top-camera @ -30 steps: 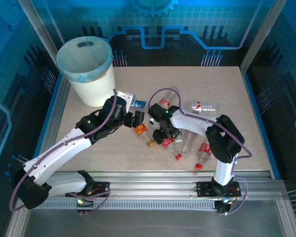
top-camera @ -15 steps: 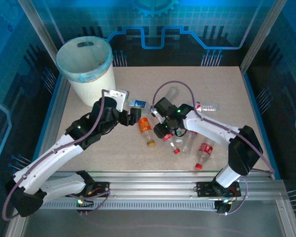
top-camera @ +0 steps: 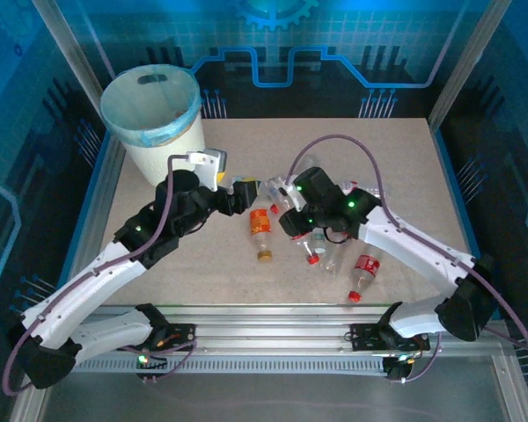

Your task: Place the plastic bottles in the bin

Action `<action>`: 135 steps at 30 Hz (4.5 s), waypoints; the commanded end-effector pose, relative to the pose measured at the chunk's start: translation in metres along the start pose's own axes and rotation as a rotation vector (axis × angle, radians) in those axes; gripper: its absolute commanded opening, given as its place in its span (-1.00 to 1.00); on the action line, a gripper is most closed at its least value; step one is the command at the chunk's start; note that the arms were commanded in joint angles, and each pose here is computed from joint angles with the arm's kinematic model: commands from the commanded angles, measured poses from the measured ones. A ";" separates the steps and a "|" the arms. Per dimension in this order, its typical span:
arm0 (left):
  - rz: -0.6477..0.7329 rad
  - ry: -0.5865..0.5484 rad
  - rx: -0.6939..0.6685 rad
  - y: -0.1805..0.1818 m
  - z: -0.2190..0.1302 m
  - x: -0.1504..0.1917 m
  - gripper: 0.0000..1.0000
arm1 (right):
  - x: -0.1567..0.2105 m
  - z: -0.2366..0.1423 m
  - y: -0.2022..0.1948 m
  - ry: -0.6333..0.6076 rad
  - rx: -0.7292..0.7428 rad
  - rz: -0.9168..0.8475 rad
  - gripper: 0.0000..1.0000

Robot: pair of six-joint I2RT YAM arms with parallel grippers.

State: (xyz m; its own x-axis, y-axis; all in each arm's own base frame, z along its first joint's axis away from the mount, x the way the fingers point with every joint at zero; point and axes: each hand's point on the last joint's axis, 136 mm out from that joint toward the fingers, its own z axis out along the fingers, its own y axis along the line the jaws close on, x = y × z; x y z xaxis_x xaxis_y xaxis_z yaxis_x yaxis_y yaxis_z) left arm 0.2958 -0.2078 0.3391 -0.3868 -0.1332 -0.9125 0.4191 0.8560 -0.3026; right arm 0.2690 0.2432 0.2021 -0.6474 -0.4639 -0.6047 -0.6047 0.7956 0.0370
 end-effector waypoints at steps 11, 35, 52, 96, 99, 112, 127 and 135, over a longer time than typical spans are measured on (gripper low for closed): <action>-0.177 0.108 0.244 -0.048 0.033 -0.007 0.77 | -0.061 -0.053 0.006 -0.327 -0.109 -0.003 -0.02; -0.239 0.097 0.196 -0.027 0.042 -0.004 0.47 | -0.065 -0.059 0.050 -0.397 -0.331 -0.103 0.02; -0.348 0.083 0.103 0.010 0.034 0.000 0.53 | -0.084 -0.051 0.063 -0.444 -0.336 -0.146 0.01; -0.161 -0.219 -0.194 0.071 -0.050 -0.105 -0.13 | -0.113 -0.047 0.057 -0.390 -0.205 -0.074 0.92; -0.045 -0.293 -0.191 0.061 -0.058 -0.152 -0.13 | -0.116 -0.051 0.054 -0.402 -0.192 -0.091 0.94; 0.124 -0.500 -0.624 0.184 -0.071 -0.281 -0.14 | -0.130 -0.052 0.044 -0.386 -0.221 -0.072 0.92; 0.070 -0.264 -0.561 0.281 0.026 -0.219 -0.15 | -0.111 -0.036 0.046 -0.304 -0.252 -0.038 0.91; 0.070 -0.138 -0.475 0.290 0.061 -0.165 -0.14 | -0.103 -0.026 0.048 -0.272 -0.263 -0.013 0.91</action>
State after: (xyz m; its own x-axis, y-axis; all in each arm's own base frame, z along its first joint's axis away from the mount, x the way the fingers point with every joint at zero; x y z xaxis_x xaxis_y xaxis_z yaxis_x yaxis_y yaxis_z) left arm 0.5251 0.0428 0.3954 -0.2410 -0.1326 -0.9614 -0.0670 0.9905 -0.1198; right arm 0.2954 0.3204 0.2978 -0.4754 -0.3241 -0.8179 -0.7456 0.6419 0.1790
